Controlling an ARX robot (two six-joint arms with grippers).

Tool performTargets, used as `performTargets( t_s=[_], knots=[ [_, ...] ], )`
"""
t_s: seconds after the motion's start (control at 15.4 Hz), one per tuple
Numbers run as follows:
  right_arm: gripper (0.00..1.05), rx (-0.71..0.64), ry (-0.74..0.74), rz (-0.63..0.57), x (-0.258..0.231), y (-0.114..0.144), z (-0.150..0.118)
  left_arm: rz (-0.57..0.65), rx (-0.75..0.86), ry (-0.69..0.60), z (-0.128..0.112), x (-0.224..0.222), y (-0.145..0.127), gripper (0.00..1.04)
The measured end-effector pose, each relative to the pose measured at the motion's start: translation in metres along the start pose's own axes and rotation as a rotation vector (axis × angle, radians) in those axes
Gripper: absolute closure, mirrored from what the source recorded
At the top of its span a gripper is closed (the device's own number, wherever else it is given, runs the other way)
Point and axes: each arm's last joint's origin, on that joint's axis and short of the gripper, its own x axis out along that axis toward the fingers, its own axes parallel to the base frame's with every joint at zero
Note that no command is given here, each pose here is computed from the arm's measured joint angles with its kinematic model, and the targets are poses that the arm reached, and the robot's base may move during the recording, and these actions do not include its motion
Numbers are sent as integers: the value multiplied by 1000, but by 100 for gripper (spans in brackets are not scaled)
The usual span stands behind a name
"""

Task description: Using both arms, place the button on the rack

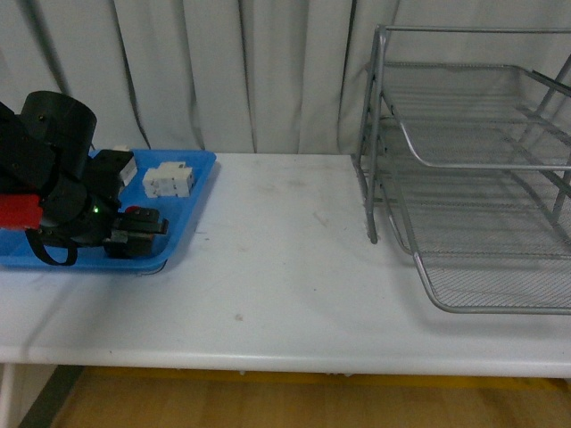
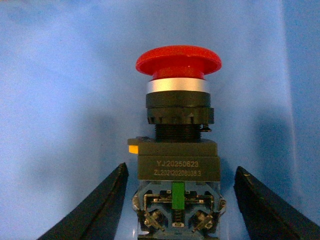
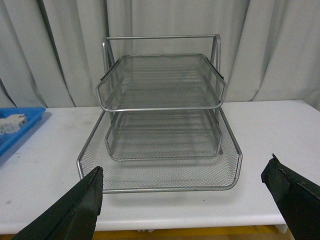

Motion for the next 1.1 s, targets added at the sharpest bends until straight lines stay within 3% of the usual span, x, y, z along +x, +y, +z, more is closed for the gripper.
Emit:
performTargets(
  t_s=[0.13, 0.26, 0.52, 0.71, 0.84, 0.97, 1.1],
  knots=[
    [6, 0, 0, 0, 0, 0, 0, 4, -4, 0, 0, 0, 2, 57],
    [6, 0, 0, 0, 0, 0, 0, 5, -7, -3, 0, 0, 3, 67],
    [6, 0, 0, 0, 0, 0, 0, 0, -10, -42, 7, -34, 5, 68],
    [6, 0, 0, 0, 0, 0, 0, -40, -21, -205, 20, -108, 4, 68],
    [6, 0, 0, 0, 0, 0, 0, -77, 0, -272, 0, -167, -8, 68],
    [6, 0, 0, 0, 0, 0, 0, -104, -47, -319, -84, -248, -24, 68],
    [6, 0, 0, 0, 0, 0, 0, -97, -75, -330, -83, -245, -21, 68]
  ],
)
